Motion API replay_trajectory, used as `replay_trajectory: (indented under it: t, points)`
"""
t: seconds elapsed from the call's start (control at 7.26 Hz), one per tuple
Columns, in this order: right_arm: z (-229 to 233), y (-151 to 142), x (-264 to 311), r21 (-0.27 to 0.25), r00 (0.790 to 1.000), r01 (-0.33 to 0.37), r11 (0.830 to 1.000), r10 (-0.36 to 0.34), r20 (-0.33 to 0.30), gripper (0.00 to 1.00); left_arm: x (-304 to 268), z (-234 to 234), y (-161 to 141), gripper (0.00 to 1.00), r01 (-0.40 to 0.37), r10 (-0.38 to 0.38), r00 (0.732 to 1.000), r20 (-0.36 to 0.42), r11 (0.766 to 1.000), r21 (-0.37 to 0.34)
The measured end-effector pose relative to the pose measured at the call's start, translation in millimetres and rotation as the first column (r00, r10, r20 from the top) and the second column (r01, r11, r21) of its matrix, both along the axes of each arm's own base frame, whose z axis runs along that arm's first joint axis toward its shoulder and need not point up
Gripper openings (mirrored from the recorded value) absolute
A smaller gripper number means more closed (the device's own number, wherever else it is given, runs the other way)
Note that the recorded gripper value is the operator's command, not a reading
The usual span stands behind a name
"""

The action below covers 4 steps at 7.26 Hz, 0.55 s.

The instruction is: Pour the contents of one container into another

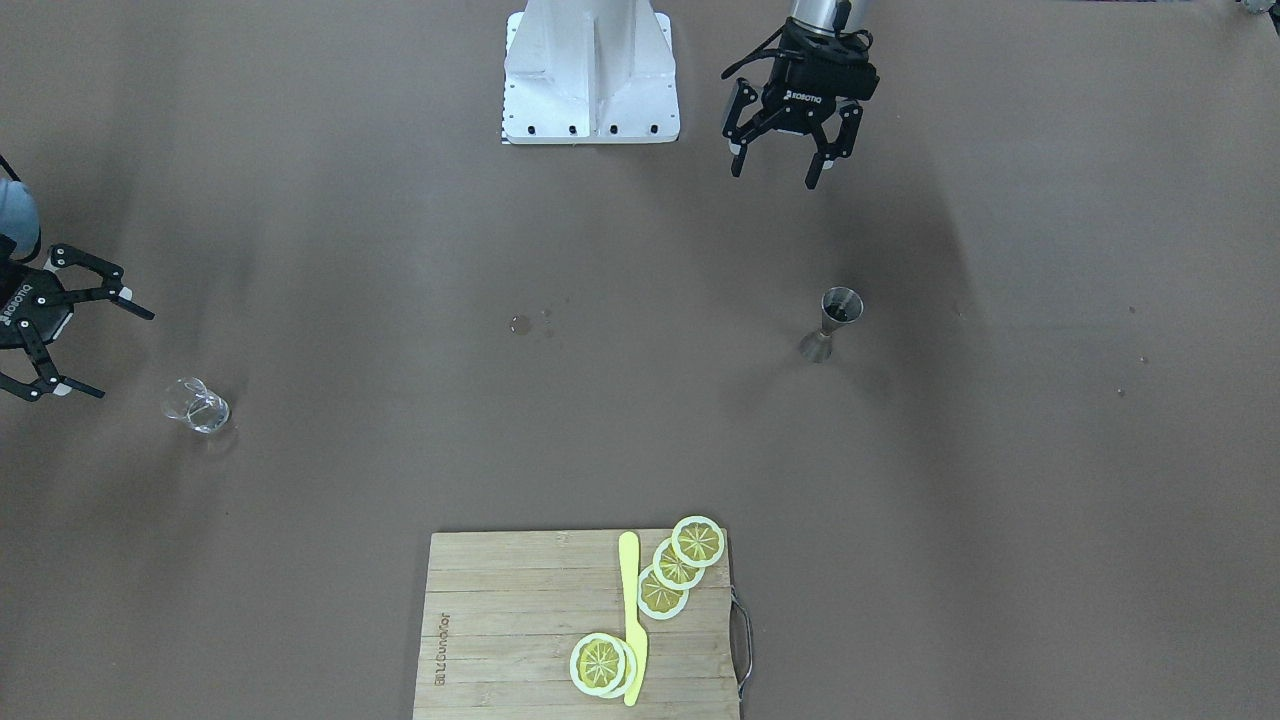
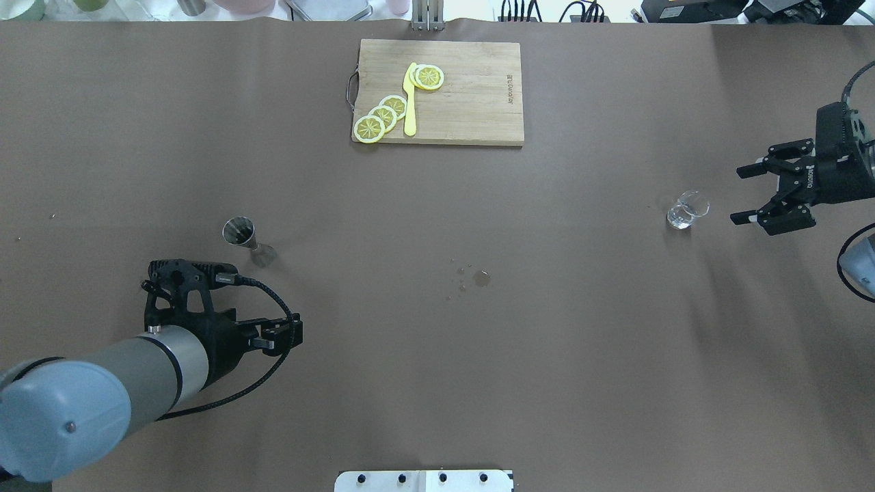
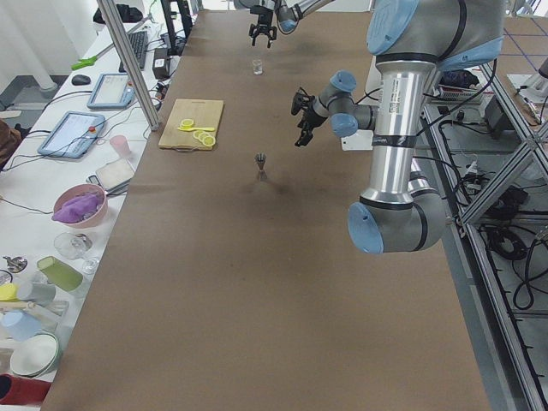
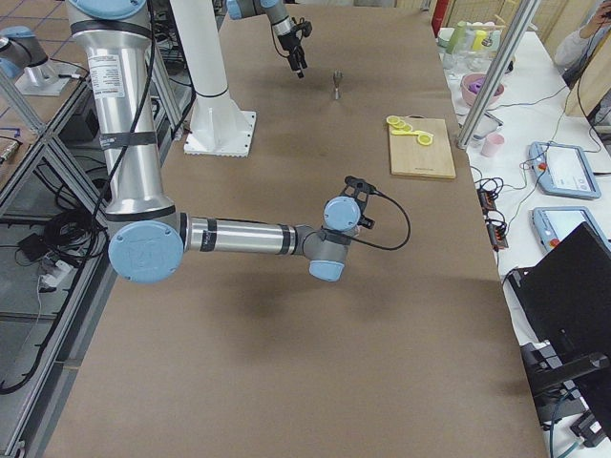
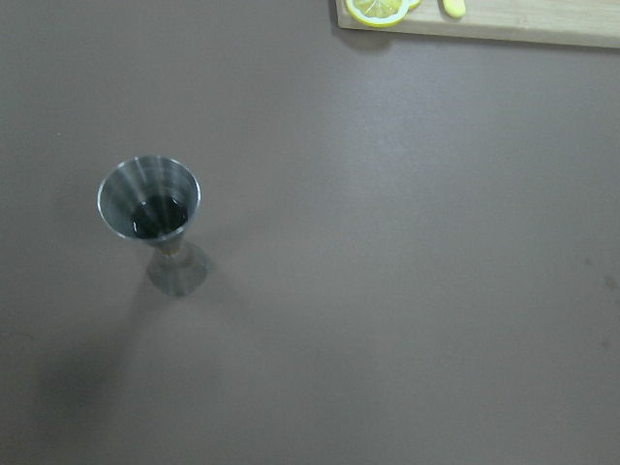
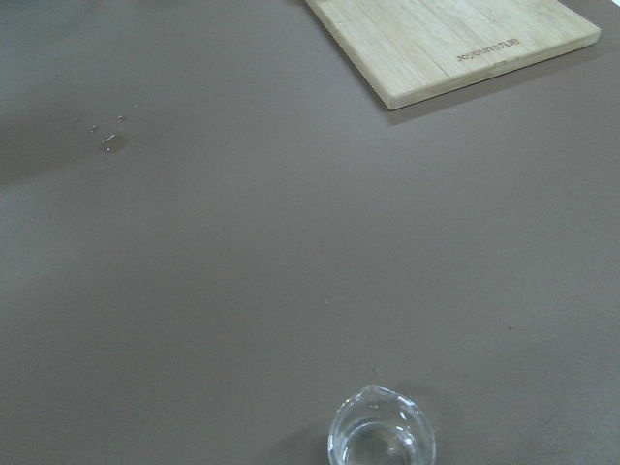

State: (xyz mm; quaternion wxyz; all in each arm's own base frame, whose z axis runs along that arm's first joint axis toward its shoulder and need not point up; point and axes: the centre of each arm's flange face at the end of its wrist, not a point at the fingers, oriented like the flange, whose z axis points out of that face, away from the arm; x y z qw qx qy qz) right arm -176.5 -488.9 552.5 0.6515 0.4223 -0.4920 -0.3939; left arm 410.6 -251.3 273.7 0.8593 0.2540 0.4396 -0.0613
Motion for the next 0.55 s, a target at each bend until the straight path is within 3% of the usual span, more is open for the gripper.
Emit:
replay_trajectory:
  t: [0.28, 0.55]
  points:
    - [7.3, 8.7, 1.9, 0.025, 0.999, 0.047, 0.999, -0.047, 0.001, 0.99, 5.8, 21.5, 27.7, 0.98, 0.103, -0.105, 0.994, 0.007, 0.986, 0.129]
    - [21.8, 9.9, 1.2, 0.066, 0.998, 0.065, 0.996, -0.064, -0.021, 0.99, 6.3, 39.3, 34.0, 0.98, 0.182, -0.19, 0.982, 0.019, 0.961, 0.206]
